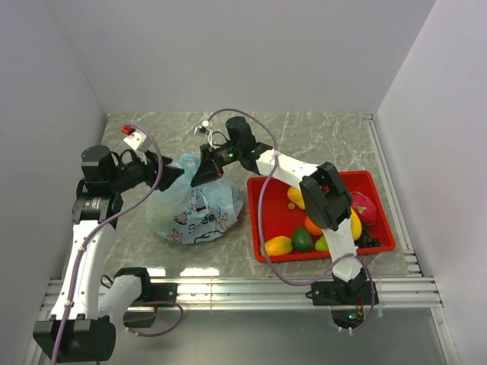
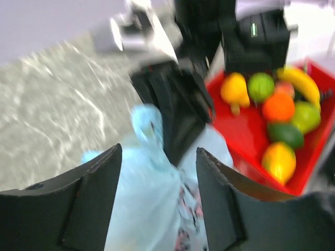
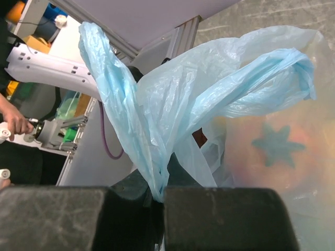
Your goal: Place the fake fruits into the plastic bag and tie a complex knot
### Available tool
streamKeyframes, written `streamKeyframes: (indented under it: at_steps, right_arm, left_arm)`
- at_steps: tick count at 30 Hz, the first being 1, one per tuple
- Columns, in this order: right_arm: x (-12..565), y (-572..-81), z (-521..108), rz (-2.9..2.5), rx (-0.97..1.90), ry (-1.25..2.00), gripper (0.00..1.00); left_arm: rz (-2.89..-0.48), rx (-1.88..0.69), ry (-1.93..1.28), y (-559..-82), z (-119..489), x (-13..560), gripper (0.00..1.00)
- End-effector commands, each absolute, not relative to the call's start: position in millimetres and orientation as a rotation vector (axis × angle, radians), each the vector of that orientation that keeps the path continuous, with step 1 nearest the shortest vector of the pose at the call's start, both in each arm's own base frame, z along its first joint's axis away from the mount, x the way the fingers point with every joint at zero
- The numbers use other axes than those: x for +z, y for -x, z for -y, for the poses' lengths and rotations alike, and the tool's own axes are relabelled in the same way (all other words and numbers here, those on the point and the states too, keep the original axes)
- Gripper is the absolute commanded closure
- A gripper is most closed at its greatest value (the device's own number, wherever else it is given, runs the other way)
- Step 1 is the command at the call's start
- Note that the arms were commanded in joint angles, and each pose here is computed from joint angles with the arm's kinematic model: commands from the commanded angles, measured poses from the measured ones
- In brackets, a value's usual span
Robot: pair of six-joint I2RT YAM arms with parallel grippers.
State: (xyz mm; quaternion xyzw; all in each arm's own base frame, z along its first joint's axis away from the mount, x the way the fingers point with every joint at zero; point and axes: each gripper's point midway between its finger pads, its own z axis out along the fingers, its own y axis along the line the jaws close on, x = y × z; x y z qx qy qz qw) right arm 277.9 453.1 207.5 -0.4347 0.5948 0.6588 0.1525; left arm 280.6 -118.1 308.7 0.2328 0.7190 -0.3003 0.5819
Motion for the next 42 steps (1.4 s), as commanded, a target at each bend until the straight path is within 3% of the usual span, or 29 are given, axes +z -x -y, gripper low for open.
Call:
streamKeyframes:
  at_steps: [1, 6, 9, 10, 11, 13, 14, 18, 20, 21, 22, 23, 24, 25, 27, 28, 31, 37, 42]
  right_arm:
    - [244.7, -275.0, -451.2, -1.561, 1.845, 1.325, 1.00]
    - [244.5, -266.1, -452.7, -1.540, 1.850, 1.370, 1.00]
    - [248.9, -256.0, -452.9, -1.488, 1.844, 1.420, 0.87]
    - [249.1, -252.8, -452.0, -1.484, 1.843, 1.426, 0.81]
    - [248.6, -250.9, -452.3, -1.479, 1.844, 1.430, 0.72]
    - [250.2, -249.7, -452.8, -1.469, 1.852, 1.429, 0.64]
    - [249.3, -249.9, -453.2, -1.469, 1.857, 1.426, 0.61]
    - [255.2, -248.8, -457.2, -1.447, 1.873, 1.420, 0.51]
    - [257.7, -250.9, -460.5, -1.423, 1.872, 1.415, 0.56]
    - [257.9, -252.1, -461.0, -1.439, 1.885, 1.400, 0.64]
    - [258.5, -254.0, -462.7, -1.419, 1.877, 1.397, 0.80]
    - [258.2, -255.8, -462.9, -1.424, 1.870, 1.388, 0.88]
    - [255.8, -259.0, -463.7, -1.414, 1.842, 1.388, 0.93]
    - [252.5, -259.0, -462.7, -1.443, 1.831, 1.383, 1.00]
    - [247.5, -264.5, -463.6, -1.418, 1.750, 1.398, 1.00]
    - [247.3, -262.9, -461.2, -1.435, 1.740, 1.400, 1.00]
    - [243.8, -264.3, -460.5, -1.421, 1.690, 1.413, 1.00]
    - [241.3, -266.6, -457.3, -1.384, 1.603, 1.430, 1.00]
    - [242.3, -259.8, -452.1, -1.170, 1.379, 1.551, 1.00]
  left_arm:
    - [-1.795, -0.738, -0.649, -261.0, 120.5, 269.4, 0.38]
    - [-1.768, -0.767, -0.648, -275.4, 128.5, 260.5, 0.44]
    - [-1.730, -0.816, -0.666, -286.0, 144.8, 263.4, 0.59]
    - [-1.731, -0.854, -0.640, -287.5, 150.1, 266.4, 0.72]
    - [-1.715, -0.869, -0.639, -293.1, 154.5, 268.0, 0.78]
    - [-1.712, -0.919, -0.632, -293.4, 164.0, 270.1, 0.95]
    - [-1.719, -0.933, -0.623, -294.7, 166.3, 268.2, 0.99]
    - [-1.721, -0.983, -0.616, -294.1, 179.8, 266.3, 1.00]
    - [-1.716, -0.989, -0.630, -292.5, 183.4, 267.5, 0.99]
    - [-1.724, -0.999, -0.636, -289.4, 184.2, 266.8, 0.99]
    - [-1.727, -0.994, -0.643, -287.2, 183.6, 267.3, 0.99]
    - [-1.713, -0.970, -0.637, -287.0, 180.8, 276.2, 0.99]
    - [-1.715, -0.948, -0.614, -288.3, 174.3, 281.1, 0.96]
    - [-1.722, -0.941, -0.585, -287.9, 168.9, 286.4, 0.84]
    - [-1.679, -0.876, -0.523, -290.5, 146.9, 314.3, 0.71]
    - [-1.692, -0.867, -0.487, -289.3, 139.0, 318.8, 0.60]
    - [-1.705, -0.783, -0.358, -292.1, 105.3, 336.7, 0.45]
    - [-1.811, -0.696, -0.157, -309.3, 68.1, 324.2, 0.34]
    - [-1.995, -0.834, -0.057, -333.4, 68.8, 285.0, 0.16]
